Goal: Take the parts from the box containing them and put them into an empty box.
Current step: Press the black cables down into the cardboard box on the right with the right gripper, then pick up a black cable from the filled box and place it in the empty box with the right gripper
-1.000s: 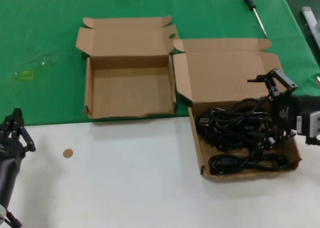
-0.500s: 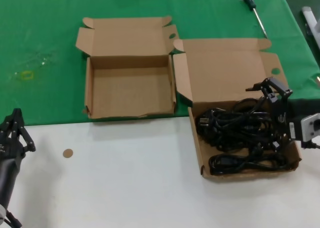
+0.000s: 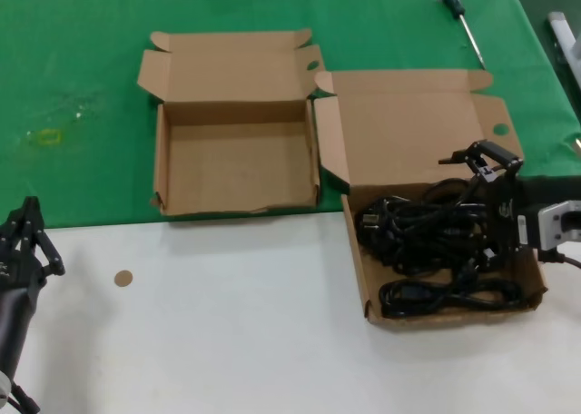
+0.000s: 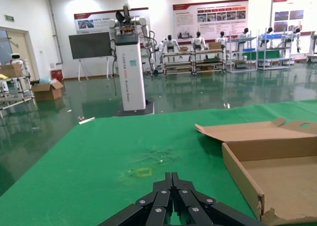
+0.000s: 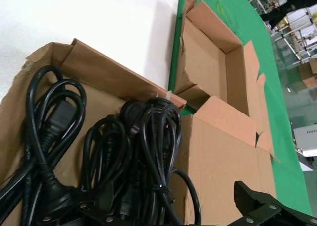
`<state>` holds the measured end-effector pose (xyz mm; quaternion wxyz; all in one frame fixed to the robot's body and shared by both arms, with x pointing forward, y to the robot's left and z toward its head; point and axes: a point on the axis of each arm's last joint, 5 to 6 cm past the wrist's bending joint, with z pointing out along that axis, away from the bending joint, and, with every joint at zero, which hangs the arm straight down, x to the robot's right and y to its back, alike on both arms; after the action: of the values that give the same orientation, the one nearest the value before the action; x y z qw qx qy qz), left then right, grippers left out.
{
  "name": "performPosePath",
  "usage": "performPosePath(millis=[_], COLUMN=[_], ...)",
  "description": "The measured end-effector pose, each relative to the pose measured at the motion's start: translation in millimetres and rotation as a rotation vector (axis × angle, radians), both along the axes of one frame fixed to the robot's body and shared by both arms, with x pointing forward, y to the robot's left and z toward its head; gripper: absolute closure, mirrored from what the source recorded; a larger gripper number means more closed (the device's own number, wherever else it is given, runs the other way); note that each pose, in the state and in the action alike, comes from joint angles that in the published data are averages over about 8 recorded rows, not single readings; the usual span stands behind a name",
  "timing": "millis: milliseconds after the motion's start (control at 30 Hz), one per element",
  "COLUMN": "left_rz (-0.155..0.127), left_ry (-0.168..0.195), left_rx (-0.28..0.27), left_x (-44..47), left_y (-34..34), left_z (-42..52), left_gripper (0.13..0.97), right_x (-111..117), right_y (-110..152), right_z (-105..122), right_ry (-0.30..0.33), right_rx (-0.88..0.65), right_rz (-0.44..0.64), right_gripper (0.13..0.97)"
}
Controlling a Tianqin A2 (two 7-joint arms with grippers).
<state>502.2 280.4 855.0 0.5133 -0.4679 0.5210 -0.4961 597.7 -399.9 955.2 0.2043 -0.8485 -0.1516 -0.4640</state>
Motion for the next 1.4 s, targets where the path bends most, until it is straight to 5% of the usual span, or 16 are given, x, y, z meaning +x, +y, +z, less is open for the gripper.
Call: performPosePath(millis=[300, 1167, 1400], left_rz=[0.000, 0.000, 0.000], left_ry=[0.000, 0.000, 0.000], left_rx=[0.000, 0.000, 0.000], left_x=[0.0, 0.0, 0.0], left_y=[0.0, 0.0, 0.0], left_z=[0.0, 0.0, 0.0], left_gripper=[0.945, 0.945, 0.945], right_x=[2.4, 0.6, -2.5], right_y=[4.2, 10.2, 6.6], right_z=[-2.0, -7.2, 1.4], right_ry=[-0.004, 0.027, 0.064], right_rx=[0.019, 0.031, 0.062], right_rz=[-0.006, -0.015, -0.014], right_gripper=[0.263, 0.828, 0.846])
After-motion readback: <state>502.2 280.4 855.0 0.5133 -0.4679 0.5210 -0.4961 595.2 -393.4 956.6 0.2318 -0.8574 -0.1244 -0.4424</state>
